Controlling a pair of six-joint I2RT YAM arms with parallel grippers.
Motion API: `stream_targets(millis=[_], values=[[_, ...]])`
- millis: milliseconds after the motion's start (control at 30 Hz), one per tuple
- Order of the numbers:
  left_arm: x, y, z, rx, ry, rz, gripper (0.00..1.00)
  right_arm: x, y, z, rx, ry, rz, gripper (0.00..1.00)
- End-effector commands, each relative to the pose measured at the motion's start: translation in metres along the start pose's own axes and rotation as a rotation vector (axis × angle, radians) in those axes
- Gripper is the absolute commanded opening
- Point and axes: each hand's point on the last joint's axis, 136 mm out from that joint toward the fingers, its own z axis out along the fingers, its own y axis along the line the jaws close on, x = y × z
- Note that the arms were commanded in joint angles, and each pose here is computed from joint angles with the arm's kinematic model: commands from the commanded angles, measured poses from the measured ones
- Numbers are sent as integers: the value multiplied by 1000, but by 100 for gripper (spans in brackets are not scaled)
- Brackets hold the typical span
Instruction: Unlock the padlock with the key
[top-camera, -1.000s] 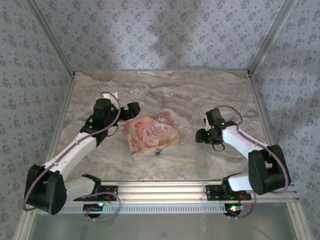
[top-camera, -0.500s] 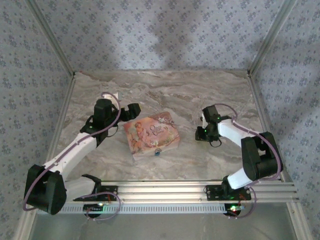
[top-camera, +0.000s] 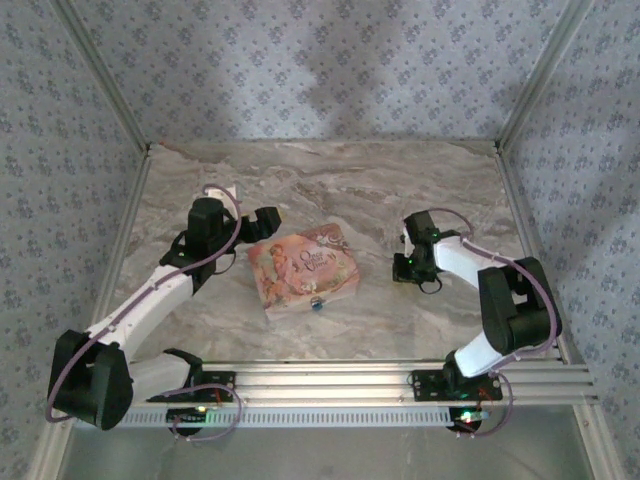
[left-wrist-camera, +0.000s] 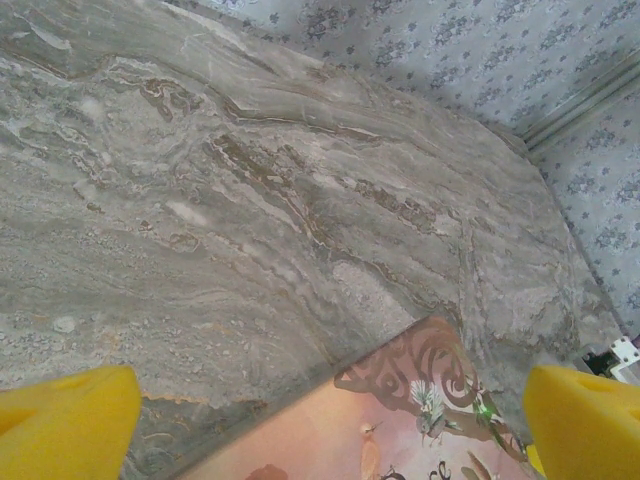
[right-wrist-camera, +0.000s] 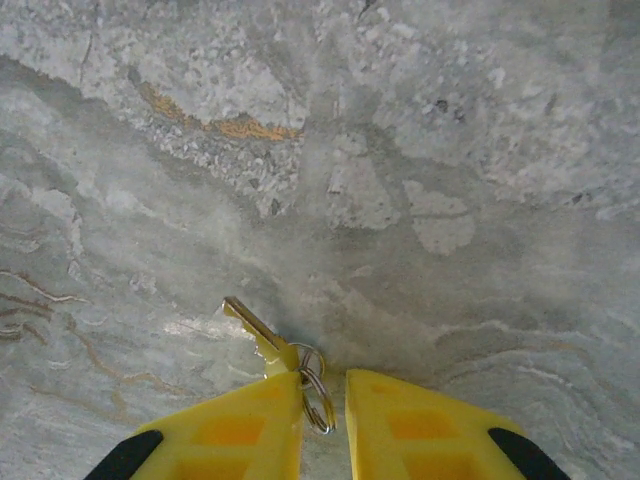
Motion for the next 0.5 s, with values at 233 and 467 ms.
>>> stream_targets(millis=[233, 467], values=[[-13, -9, -10, 7, -36, 35, 98, 0, 3, 7, -14, 15, 19, 6], [-14, -14, -9, 32, -35, 13, 98, -9, 16, -6, -109, -79, 55, 0]])
